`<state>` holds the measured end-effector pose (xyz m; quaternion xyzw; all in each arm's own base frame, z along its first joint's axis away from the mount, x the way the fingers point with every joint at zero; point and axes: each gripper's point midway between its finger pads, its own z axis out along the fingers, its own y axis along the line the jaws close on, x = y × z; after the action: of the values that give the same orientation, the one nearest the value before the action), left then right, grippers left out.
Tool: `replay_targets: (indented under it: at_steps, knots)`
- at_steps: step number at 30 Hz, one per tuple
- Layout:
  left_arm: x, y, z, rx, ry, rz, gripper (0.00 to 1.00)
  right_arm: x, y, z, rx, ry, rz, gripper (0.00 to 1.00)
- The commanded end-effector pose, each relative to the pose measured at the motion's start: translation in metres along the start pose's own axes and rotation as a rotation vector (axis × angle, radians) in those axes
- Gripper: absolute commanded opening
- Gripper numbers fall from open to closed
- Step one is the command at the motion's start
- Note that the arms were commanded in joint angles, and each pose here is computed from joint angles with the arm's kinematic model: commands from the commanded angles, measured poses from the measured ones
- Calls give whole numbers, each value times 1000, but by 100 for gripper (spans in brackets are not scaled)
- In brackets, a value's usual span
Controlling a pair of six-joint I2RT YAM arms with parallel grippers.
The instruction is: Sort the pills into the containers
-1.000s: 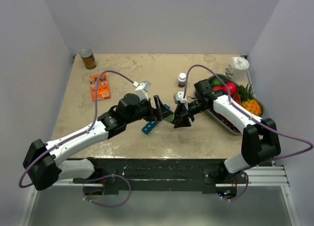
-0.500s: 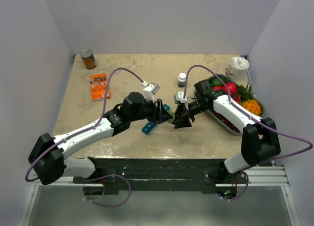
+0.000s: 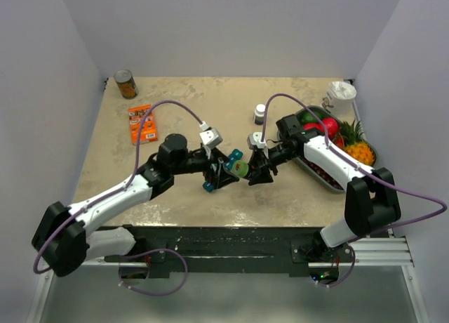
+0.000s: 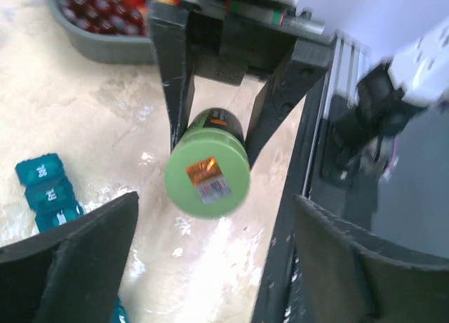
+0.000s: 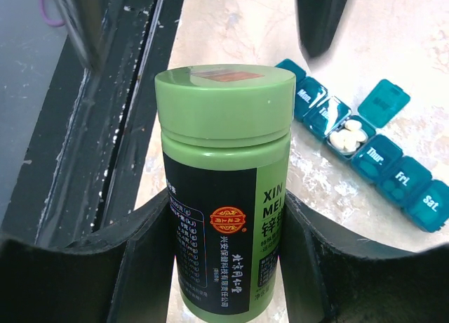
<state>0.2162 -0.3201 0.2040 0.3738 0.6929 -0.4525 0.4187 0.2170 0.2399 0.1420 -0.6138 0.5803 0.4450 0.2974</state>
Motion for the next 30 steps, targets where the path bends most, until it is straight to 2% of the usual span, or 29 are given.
replay_targets:
  at_steps: [1,3,6,9,12,14,15,19,30]
  knots:
    - [-60,-11,-38,-69,-317,-27,99,-22,-9,-5,16,-56,-77,0]
    - [-68,-7,-57,-142,-413,-139,99,-21,-10,-6,19,-54,-76,0]
    - [-69,0,-71,-217,-467,-356,99,-21,-10,-5,17,-53,-72,0]
    - [-63,0,-67,-213,-443,-534,99,-21,-11,-5,20,-53,-71,0]
    - [-47,4,-51,-251,-319,-706,99,-20,-11,-5,24,-51,-69,0]
    - [-37,2,-37,-289,-254,-735,99,-20,-11,-4,24,-50,-65,0]
    - [-42,6,-36,-343,-263,-734,99,-20,-12,-5,24,-51,-64,0]
    - [-38,-1,-17,-352,-211,-735,99,-19,-12,-4,25,-49,-63,0]
    - [-23,4,9,-359,-140,-731,82,-19,-13,-5,28,-50,-62,0]
